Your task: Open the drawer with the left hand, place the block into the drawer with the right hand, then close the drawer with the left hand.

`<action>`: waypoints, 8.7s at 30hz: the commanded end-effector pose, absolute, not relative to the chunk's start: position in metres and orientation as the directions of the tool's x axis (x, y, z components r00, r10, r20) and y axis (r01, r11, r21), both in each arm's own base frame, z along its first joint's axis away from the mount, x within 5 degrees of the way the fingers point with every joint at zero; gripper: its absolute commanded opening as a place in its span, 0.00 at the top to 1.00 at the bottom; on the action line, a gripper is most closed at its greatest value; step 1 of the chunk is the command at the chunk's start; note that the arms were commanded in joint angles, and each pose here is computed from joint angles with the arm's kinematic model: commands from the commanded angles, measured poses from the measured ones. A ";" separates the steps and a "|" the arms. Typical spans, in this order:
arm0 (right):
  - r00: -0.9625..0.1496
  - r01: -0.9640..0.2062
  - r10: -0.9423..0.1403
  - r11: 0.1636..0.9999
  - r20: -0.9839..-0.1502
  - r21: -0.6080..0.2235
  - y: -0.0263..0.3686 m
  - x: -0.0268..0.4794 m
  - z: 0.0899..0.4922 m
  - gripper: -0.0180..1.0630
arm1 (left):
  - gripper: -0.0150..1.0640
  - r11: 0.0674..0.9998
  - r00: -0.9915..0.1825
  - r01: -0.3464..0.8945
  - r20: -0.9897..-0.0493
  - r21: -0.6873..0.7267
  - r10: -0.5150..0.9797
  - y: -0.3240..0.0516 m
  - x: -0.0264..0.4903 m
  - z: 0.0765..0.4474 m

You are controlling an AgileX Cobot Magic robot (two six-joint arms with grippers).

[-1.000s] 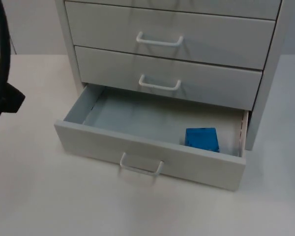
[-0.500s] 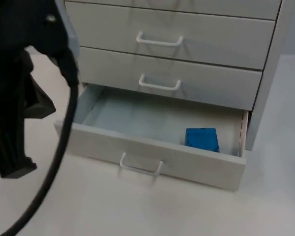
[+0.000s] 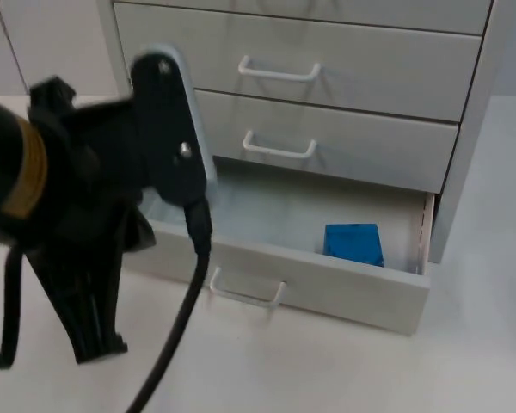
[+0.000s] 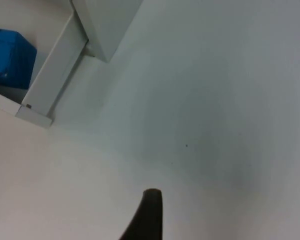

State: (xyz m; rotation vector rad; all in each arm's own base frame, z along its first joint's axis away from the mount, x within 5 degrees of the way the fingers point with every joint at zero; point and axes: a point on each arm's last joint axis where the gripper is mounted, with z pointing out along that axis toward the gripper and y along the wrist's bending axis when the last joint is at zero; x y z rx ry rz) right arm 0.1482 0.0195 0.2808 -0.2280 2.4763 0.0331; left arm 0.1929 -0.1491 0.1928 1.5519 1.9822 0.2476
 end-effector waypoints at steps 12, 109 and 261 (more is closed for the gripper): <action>-0.765 -0.177 -0.163 0.983 -0.623 -0.041 0.020 0.149 0.282 0.25 | 0.99 0.127 0.006 0.872 -0.269 0.473 0.963 -0.168 0.203 0.146; -0.740 -0.163 -0.174 0.984 -0.649 -0.077 0.017 0.151 0.281 0.25 | 0.99 0.311 -0.151 0.816 -0.339 0.488 0.928 -0.201 0.336 0.105; -0.452 -0.146 -0.060 0.989 -0.890 0.008 0.000 -0.008 0.281 0.01 | 0.01 0.999 -0.473 -0.034 -0.880 -0.023 -0.036 0.000 -0.005 0.275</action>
